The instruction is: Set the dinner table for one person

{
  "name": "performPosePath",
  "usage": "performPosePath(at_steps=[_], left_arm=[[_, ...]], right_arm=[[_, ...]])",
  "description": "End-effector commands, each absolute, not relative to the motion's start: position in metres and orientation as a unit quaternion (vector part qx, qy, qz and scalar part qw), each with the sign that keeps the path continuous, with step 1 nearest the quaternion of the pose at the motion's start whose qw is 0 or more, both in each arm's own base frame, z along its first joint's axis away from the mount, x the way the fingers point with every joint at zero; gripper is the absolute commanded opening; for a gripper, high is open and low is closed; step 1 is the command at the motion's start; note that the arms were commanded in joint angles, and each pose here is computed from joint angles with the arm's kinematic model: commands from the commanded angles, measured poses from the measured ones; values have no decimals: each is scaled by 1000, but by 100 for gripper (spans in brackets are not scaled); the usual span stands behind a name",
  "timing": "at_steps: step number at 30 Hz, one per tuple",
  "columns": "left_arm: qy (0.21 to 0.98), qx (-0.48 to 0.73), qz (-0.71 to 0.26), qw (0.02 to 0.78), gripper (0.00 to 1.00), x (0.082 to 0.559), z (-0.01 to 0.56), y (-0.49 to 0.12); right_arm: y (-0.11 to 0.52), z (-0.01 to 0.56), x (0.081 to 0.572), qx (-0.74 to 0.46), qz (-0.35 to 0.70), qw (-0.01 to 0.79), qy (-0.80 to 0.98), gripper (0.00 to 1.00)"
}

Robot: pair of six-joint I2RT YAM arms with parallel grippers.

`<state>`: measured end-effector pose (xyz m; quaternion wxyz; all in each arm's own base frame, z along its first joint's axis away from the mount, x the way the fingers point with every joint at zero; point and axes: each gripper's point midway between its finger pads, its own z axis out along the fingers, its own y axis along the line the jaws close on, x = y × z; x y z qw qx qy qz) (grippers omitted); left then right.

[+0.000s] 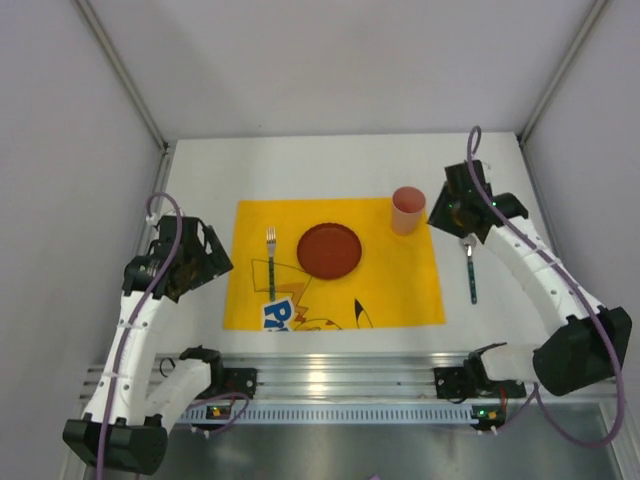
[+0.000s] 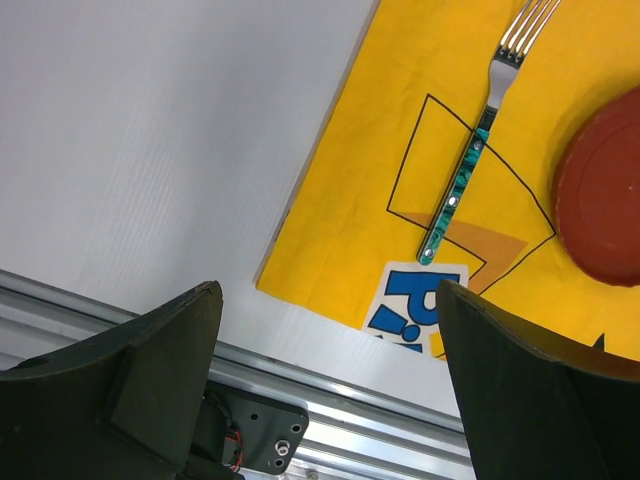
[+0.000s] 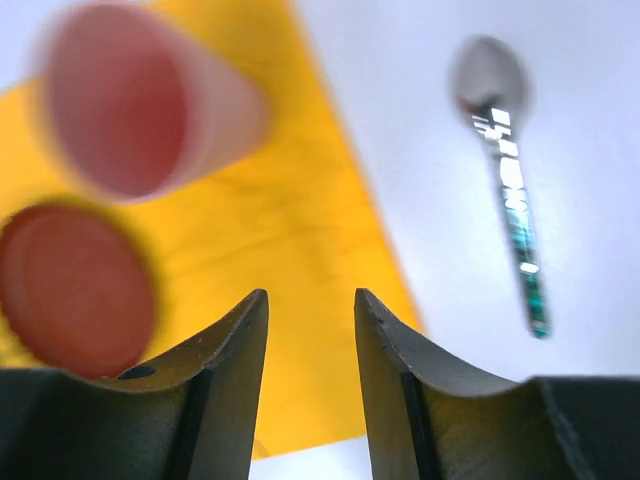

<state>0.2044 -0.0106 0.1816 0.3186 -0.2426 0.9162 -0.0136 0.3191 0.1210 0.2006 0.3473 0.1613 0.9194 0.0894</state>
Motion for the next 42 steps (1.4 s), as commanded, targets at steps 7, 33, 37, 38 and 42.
performPosePath(at_steps=[7, 33, 37, 38, 42], left_arm=[[919, -224, -21, 323, 93, 217, 179, -14], [926, -224, -14, 305, 93, 219, 170, -14], [926, -224, -14, 302, 93, 219, 168, -14], [927, -223, -14, 301, 93, 219, 168, -14], [926, -224, -14, 302, 93, 218, 169, -14]], right_arm=[[-14, 85, 290, 247, -81, 207, 943, 39], [-37, 28, 299, 249, -63, 172, 951, 39], [-32, 17, 296, 246, -53, 165, 954, 39], [-32, 13, 293, 248, -56, 156, 954, 37], [-33, 3, 289, 248, -61, 138, 957, 29]])
